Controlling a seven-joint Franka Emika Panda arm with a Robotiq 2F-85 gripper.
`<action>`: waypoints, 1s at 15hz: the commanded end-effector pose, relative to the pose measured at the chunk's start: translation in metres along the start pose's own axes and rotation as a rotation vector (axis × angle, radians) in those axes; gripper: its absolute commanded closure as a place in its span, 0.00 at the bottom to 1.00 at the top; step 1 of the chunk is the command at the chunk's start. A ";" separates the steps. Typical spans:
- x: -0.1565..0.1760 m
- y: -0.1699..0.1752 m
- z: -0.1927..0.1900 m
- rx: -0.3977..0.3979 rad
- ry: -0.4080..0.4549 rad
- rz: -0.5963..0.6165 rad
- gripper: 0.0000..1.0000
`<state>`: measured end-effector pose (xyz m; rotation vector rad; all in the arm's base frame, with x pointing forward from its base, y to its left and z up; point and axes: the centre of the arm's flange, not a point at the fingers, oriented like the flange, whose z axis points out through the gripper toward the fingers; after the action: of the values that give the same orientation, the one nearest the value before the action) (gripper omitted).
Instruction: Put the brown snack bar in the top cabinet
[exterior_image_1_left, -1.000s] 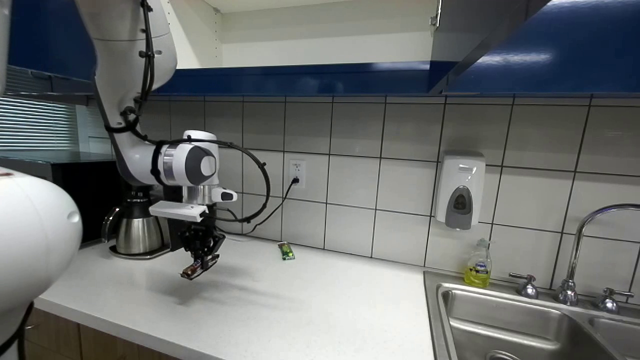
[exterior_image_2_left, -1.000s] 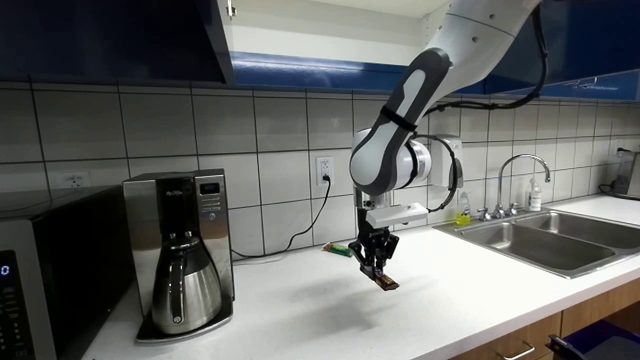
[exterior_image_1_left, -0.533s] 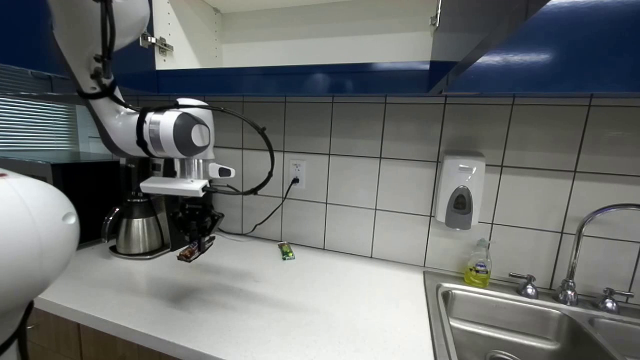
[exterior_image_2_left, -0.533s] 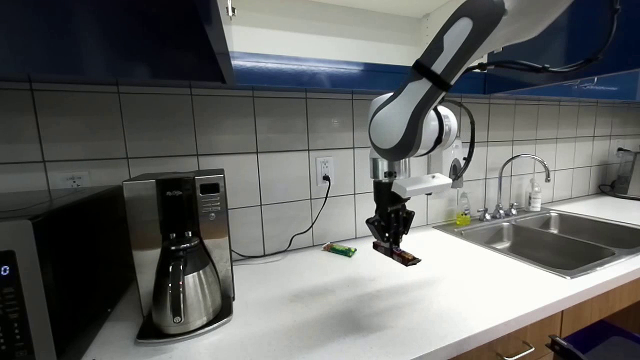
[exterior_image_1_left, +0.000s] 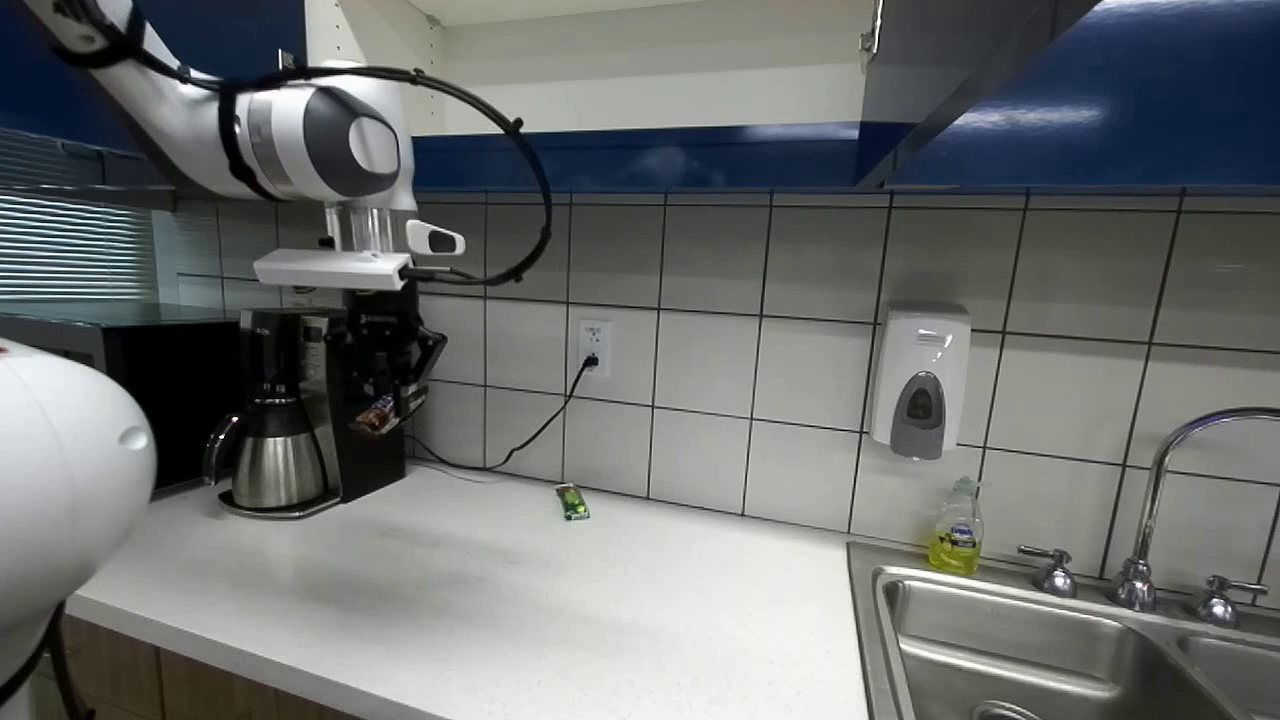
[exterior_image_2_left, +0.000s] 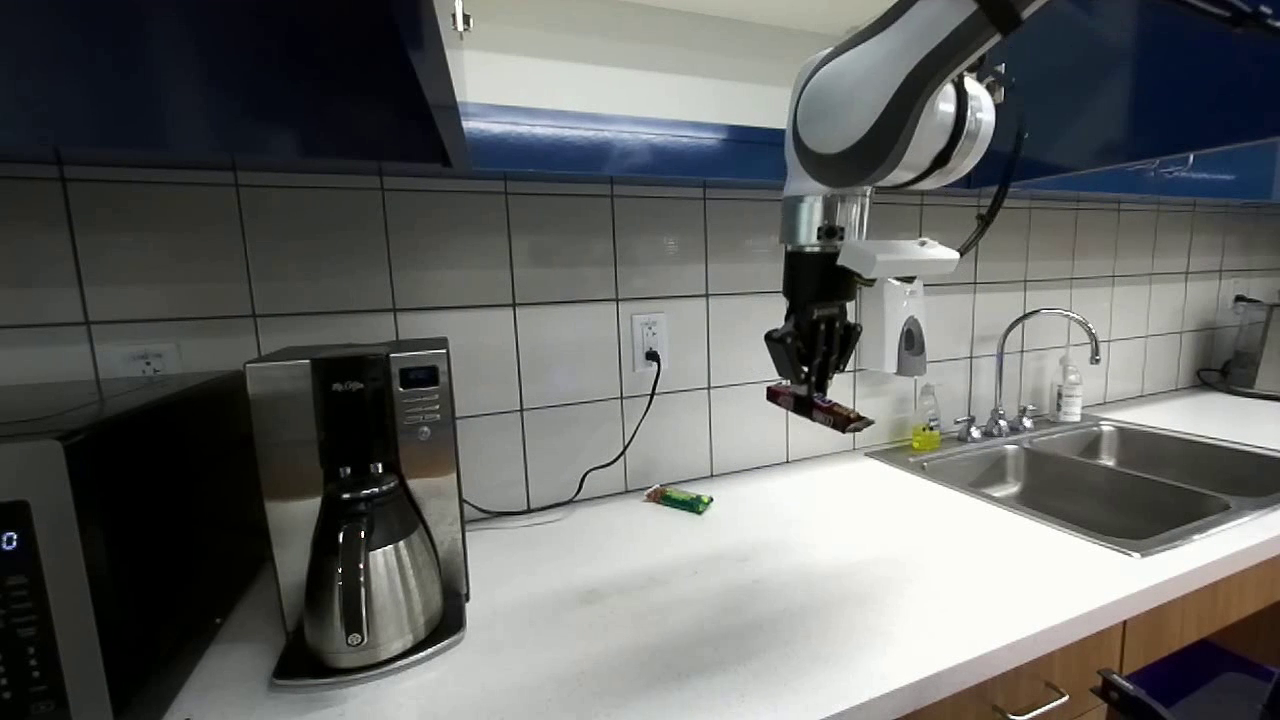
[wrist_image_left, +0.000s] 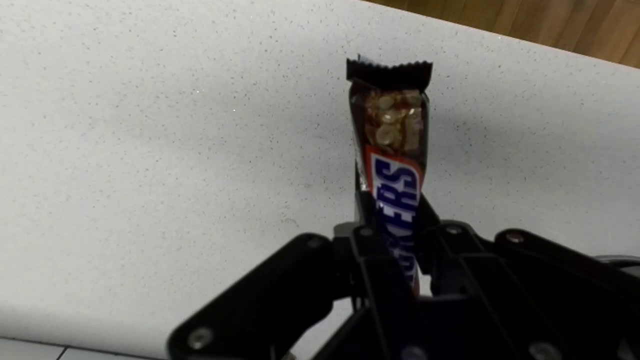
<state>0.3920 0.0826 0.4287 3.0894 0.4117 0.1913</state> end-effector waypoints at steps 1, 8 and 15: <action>-0.027 0.010 -0.063 0.013 0.055 -0.020 0.95; -0.044 0.020 -0.201 -0.010 0.222 0.012 0.95; -0.010 0.048 -0.320 -0.013 0.382 0.053 0.95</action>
<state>0.3256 0.0436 0.6980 3.0405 0.3314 0.7737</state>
